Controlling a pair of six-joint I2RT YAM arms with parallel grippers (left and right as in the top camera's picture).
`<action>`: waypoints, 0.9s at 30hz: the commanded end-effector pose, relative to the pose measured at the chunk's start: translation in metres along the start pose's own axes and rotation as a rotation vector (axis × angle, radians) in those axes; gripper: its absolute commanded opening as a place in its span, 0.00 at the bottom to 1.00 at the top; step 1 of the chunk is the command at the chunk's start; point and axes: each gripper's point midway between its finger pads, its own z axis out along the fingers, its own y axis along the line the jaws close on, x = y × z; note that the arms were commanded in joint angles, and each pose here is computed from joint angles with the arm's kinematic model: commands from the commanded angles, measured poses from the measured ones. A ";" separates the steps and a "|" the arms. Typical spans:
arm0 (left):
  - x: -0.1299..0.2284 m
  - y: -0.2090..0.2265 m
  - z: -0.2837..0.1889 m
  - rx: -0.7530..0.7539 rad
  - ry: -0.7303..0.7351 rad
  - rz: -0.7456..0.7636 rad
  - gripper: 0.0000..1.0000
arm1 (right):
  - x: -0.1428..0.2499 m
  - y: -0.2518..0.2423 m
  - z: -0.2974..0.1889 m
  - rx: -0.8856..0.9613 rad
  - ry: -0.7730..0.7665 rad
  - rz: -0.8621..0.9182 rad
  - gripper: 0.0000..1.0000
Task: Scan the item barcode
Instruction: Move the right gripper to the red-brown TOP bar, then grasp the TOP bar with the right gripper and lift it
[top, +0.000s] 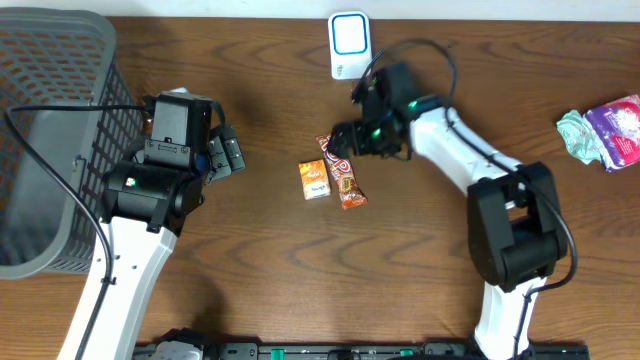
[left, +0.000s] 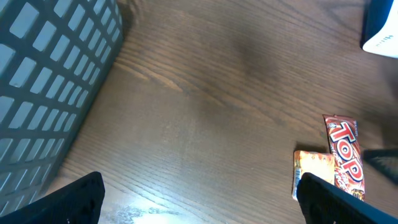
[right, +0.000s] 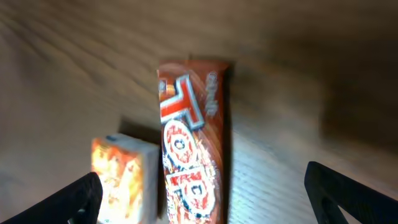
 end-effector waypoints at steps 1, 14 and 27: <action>-0.004 0.004 -0.004 -0.014 -0.020 -0.014 0.98 | 0.015 0.001 0.016 0.099 0.013 -0.005 0.99; -0.004 0.004 -0.004 -0.014 -0.020 -0.014 0.98 | 0.019 0.000 0.023 0.275 -0.016 -0.046 0.99; -0.004 0.004 -0.004 -0.014 -0.020 -0.014 0.98 | 0.021 -0.003 0.022 0.289 -0.011 -0.045 0.96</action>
